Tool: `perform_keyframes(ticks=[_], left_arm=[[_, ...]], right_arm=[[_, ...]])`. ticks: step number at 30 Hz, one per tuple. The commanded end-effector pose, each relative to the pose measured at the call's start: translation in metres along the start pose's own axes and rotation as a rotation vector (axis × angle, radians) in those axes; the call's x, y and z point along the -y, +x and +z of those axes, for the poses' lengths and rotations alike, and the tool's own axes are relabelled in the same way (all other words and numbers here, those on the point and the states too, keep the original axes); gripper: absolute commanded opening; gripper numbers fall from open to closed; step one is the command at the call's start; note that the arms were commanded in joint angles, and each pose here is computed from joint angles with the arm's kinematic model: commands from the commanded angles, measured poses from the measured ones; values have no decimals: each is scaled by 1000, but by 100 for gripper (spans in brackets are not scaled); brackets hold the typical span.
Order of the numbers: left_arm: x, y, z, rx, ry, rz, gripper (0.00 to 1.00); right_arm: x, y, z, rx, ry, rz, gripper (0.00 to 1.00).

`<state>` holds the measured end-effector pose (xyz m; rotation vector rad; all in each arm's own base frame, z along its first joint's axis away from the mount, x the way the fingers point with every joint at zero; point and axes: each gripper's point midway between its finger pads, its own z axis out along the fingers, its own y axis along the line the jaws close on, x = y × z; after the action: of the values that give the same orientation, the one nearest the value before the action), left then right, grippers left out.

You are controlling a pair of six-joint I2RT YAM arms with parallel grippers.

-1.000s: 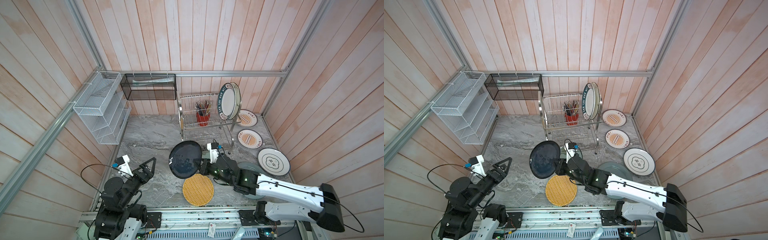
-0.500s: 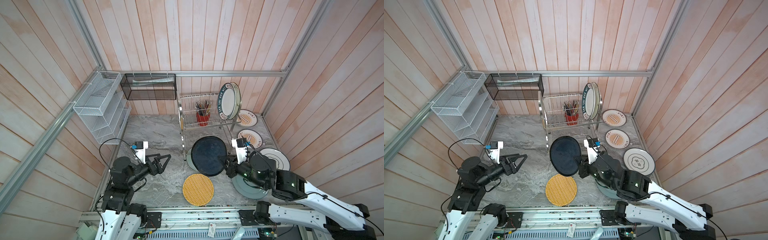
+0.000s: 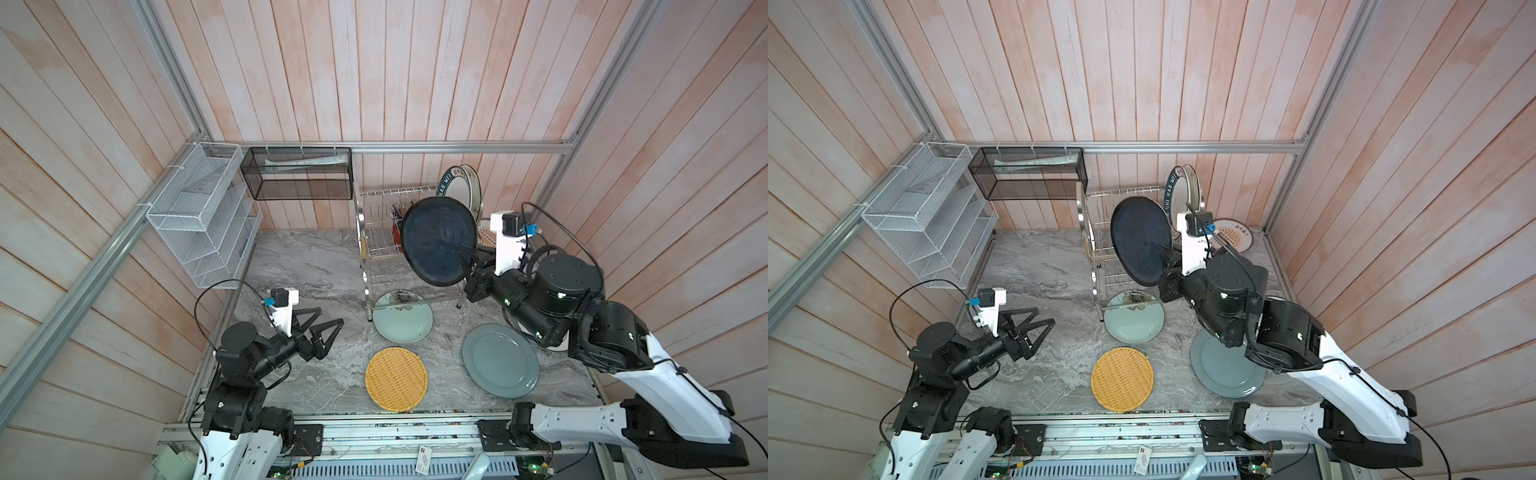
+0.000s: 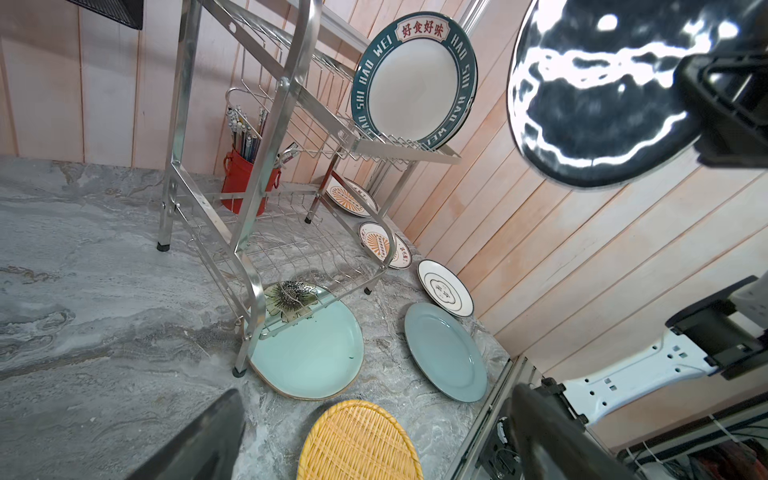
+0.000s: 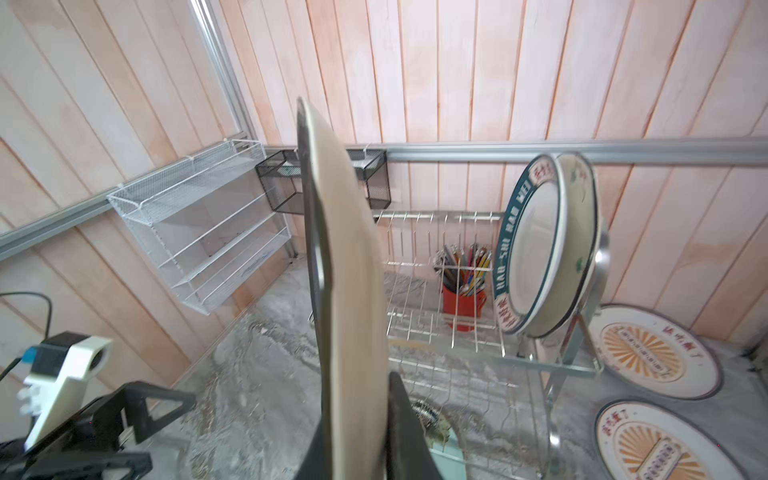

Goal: Load the plates into the dish rack
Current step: 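Raise the navy plate over the rack with the right gripper while the left withdraws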

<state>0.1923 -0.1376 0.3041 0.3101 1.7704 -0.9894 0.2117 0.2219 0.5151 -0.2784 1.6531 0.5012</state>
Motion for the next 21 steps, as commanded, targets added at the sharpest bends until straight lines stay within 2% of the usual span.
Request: perform_keyframes(ticks=[1, 5, 10, 15, 21], left_arm=[[4, -3, -1, 29, 27, 48, 100], [12, -3, -4, 42, 58, 69, 100], [15, -3, -6, 45, 71, 88, 100], [12, -2, -3, 33, 68, 76, 100], [21, 1, -3, 20, 122, 82, 100]], right_arm=[[22, -63, -7, 182, 150, -31, 0], [29, -84, 15, 218, 211, -69, 0], [50, -92, 53, 205, 269, -110, 0], [80, -87, 90, 160, 316, -134, 0], [102, -72, 121, 108, 355, -164, 0]])
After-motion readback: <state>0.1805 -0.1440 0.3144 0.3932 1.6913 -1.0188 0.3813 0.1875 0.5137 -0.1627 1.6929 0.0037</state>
